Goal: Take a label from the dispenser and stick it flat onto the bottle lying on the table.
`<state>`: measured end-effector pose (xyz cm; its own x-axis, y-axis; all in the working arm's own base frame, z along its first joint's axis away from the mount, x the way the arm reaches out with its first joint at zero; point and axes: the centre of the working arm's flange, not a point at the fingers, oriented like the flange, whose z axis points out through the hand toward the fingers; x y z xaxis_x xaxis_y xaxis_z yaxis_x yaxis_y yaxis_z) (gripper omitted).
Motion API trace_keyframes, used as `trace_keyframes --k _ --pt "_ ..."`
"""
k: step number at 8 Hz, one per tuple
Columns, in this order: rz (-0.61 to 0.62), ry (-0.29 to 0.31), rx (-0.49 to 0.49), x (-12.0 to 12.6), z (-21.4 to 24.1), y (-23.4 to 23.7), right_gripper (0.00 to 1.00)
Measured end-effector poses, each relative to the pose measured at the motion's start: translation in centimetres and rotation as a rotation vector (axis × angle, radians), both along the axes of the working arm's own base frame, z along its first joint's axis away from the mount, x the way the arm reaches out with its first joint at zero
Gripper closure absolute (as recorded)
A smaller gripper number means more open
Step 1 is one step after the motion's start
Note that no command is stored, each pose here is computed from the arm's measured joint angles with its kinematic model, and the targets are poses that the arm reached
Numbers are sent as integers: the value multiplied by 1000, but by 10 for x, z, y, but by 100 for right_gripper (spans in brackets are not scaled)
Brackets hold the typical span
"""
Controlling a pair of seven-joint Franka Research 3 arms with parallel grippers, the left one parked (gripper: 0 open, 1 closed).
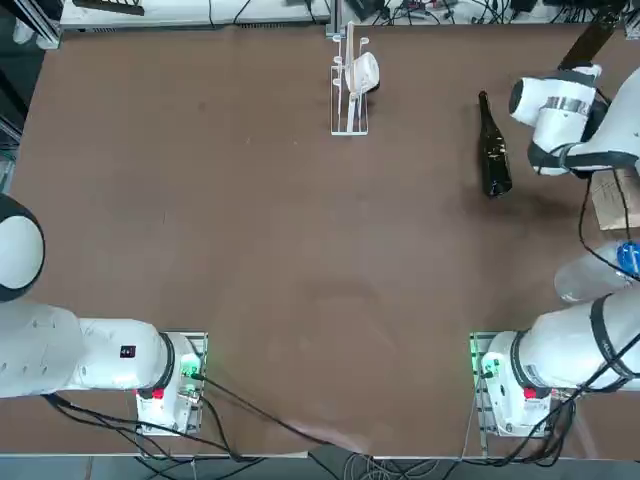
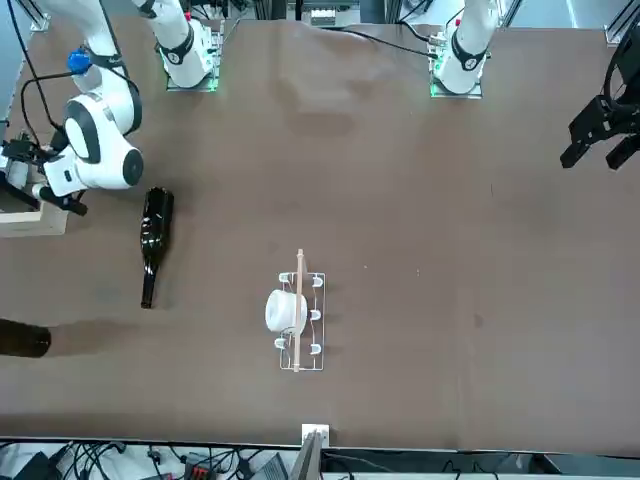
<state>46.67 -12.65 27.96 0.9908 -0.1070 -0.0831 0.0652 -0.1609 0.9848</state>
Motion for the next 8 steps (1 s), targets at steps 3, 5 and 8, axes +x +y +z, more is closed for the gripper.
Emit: trace_keyframes --k 3,5,8 --pt "29 -6 -48 -5 -26 -16 7" --pt "29 4 -71 -7 -31 -25 18" --pt "24 8 -88 -9 -31 -33 37"
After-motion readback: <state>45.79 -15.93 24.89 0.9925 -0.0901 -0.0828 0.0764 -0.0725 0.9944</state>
